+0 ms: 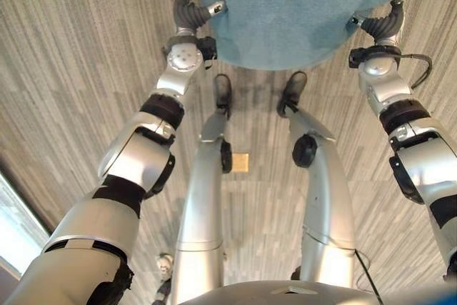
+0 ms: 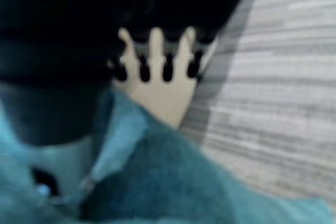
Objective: Pick up all the scattered cushions and arrange them neatly on the sofa.
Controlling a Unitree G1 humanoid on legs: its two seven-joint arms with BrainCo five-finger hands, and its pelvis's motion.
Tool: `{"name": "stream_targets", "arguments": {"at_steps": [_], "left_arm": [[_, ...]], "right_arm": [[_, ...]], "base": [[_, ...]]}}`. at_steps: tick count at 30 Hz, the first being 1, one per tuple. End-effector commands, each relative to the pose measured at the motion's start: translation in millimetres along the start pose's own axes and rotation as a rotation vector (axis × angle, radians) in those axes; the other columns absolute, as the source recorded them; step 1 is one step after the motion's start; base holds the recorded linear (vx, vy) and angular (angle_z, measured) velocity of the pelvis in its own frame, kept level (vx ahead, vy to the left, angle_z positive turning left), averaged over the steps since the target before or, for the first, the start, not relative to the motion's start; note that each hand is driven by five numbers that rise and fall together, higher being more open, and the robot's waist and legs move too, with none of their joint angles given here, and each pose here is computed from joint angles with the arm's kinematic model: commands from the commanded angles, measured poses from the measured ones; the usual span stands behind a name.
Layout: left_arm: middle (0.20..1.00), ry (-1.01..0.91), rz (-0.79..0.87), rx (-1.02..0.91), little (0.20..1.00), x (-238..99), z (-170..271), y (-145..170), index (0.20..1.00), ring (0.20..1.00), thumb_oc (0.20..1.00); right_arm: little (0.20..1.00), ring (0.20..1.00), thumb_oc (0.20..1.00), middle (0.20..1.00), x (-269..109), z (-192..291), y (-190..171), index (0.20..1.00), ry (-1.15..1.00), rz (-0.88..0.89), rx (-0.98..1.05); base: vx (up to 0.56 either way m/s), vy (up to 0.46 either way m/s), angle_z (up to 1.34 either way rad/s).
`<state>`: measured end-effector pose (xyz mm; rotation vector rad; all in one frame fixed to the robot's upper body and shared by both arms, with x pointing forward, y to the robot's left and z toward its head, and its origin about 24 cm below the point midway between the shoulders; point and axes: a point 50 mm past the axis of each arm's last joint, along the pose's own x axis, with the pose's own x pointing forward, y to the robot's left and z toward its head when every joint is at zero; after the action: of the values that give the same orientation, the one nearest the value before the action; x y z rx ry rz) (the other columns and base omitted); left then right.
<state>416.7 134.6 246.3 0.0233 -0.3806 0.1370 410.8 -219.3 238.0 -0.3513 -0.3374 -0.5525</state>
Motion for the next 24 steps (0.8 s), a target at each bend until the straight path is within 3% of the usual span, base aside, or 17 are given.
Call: {"name": "stream_targets", "arguments": {"at_steps": [1,5,6,7,8,9,13,17,24], "left_arm": [[1.000,-0.104,-0.098,-0.083,1.000,-3,22,-34,1.000,1.000,1.000],[1.000,-0.123,-0.110,-0.122,1.000,-4,29,-40,1.000,1.000,1.000],[0.736,-0.128,-0.113,-0.129,0.736,-4,30,-41,0.736,0.736,0.736],[0.200,-0.137,-0.120,-0.152,0.200,-4,33,-42,0.200,0.200,0.200],[0.200,-0.137,-0.120,-0.152,0.200,-4,33,-42,0.200,0.200,0.200],[0.200,-0.142,-0.112,-0.187,0.200,-5,33,-41,0.200,0.200,0.200],[0.200,-0.134,-0.107,-0.225,0.200,-10,27,-39,0.200,0.200,0.200],[0.200,-0.126,-0.097,-0.241,0.200,-13,19,-32,0.200,0.200,0.200],[0.200,-0.088,-0.138,-0.248,0.200,-38,-11,-31,0.200,0.200,0.200]], "right_arm": [[1.000,1.000,1.000,1.000,-8,42,39,1.000,-0.106,0.114,0.093],[1.000,1.000,1.000,1.000,-17,62,56,1.000,-0.157,0.187,0.174],[0.724,0.724,0.724,0.724,-19,68,60,0.724,-0.174,0.206,0.194],[0.357,0.357,0.357,0.357,-24,77,67,0.357,-0.193,0.252,0.247],[0.244,0.244,0.244,0.244,-24,77,67,0.244,-0.193,0.252,0.247],[0.200,0.200,0.200,0.200,-31,84,76,0.200,-0.210,0.292,0.290],[0.200,0.200,0.200,0.200,-40,89,82,0.200,-0.242,0.330,0.331],[0.200,0.200,0.200,0.200,-41,86,79,0.200,-0.286,0.333,0.246],[0.200,0.200,0.200,0.200,-50,48,64,0.200,-0.254,0.317,0.243]], "base": [[0.00,0.000,0.00],[0.00,0.000,0.00],[0.00,0.000,0.00],[0.00,0.000,0.00],[-0.01,-0.034,0.02],[-0.01,-0.028,0.03],[-0.04,-0.027,0.05],[-0.06,-0.022,0.05],[-0.08,-0.045,0.06]]}}
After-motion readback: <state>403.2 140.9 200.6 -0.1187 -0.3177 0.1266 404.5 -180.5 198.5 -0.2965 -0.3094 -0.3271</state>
